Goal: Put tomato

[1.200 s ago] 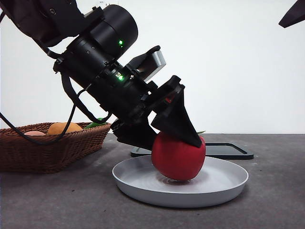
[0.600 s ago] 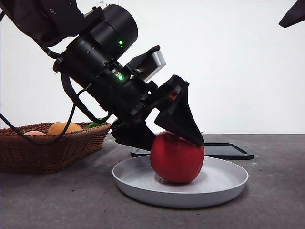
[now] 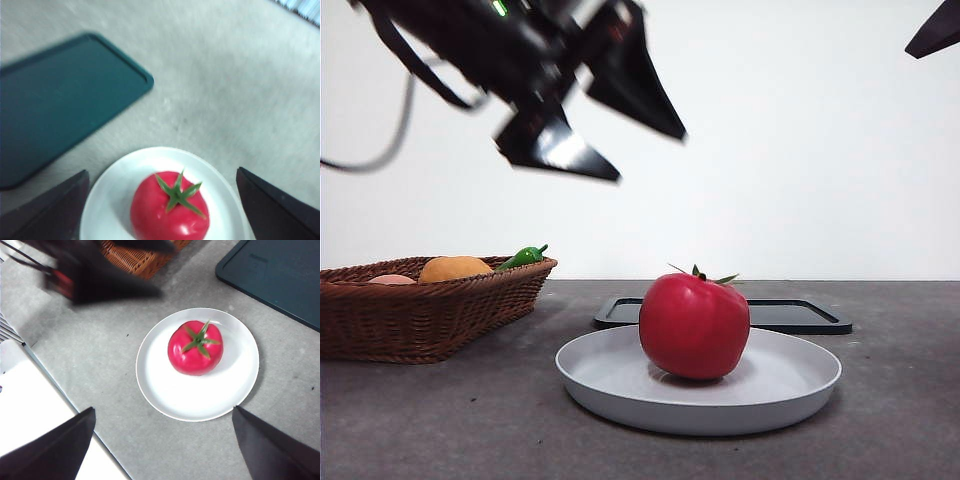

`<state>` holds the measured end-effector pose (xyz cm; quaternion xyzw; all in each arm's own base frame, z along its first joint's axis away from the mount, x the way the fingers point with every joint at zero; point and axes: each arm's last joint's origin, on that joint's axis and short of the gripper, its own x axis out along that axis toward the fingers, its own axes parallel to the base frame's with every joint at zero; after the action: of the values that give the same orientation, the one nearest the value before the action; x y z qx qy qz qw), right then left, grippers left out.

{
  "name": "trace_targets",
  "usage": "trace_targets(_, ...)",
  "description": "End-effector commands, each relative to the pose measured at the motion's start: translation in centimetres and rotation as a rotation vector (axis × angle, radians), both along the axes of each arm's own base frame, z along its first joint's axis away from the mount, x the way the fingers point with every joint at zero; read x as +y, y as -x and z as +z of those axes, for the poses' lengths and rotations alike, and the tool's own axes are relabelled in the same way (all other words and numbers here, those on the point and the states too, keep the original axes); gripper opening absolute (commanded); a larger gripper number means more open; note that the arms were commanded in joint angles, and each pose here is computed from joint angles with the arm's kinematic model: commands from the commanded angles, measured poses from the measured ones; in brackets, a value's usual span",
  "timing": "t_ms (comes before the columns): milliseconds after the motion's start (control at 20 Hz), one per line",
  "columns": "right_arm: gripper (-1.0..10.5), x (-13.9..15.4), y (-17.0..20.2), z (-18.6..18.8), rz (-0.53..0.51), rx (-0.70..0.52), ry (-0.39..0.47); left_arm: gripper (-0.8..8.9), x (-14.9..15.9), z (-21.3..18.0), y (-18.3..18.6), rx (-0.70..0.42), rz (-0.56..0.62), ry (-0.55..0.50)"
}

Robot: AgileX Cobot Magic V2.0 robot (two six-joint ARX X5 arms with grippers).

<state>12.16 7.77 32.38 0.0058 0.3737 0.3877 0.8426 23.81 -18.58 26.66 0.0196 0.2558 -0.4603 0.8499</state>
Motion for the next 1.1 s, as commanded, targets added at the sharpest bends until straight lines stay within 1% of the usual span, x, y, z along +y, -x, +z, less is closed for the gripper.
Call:
trace_targets(50,4.3,0.2,0.0,0.6,0.002,-0.014,-0.014,4.68,1.1,2.1,1.1,-0.012,0.016,0.027)
trace_targets(200,4.3,0.2,0.0,0.6,0.002,-0.014,-0.014,4.66,3.2,4.2,3.2,-0.017,0.032,0.030)
trace_targets(350,4.3,0.2,0.0,0.6,0.002,-0.013,-0.014,4.66,5.2,5.5,5.8,0.015,0.041,0.008)
trace_targets(500,4.3,0.2,0.0,0.6,0.002,-0.013,-0.014,4.65,6.8,5.9,8.2,0.080,0.041,-0.039)
trace_targets(700,4.3,0.2,-0.1,0.6,0.002,-0.013,-0.014,4.63,8.4,5.4,10.7,0.208,0.040,-0.126)
trace_targets(850,4.3,0.2,-0.1,0.6,0.002,-0.012,-0.014,4.63,8.8,5.1,11.3,0.263,0.030,-0.157)
trace_targets(1100,4.4,0.5,-0.6,0.3,0.005,0.004,-0.006,4.63,8.8,5.1,11.2,0.258,0.030,-0.153)
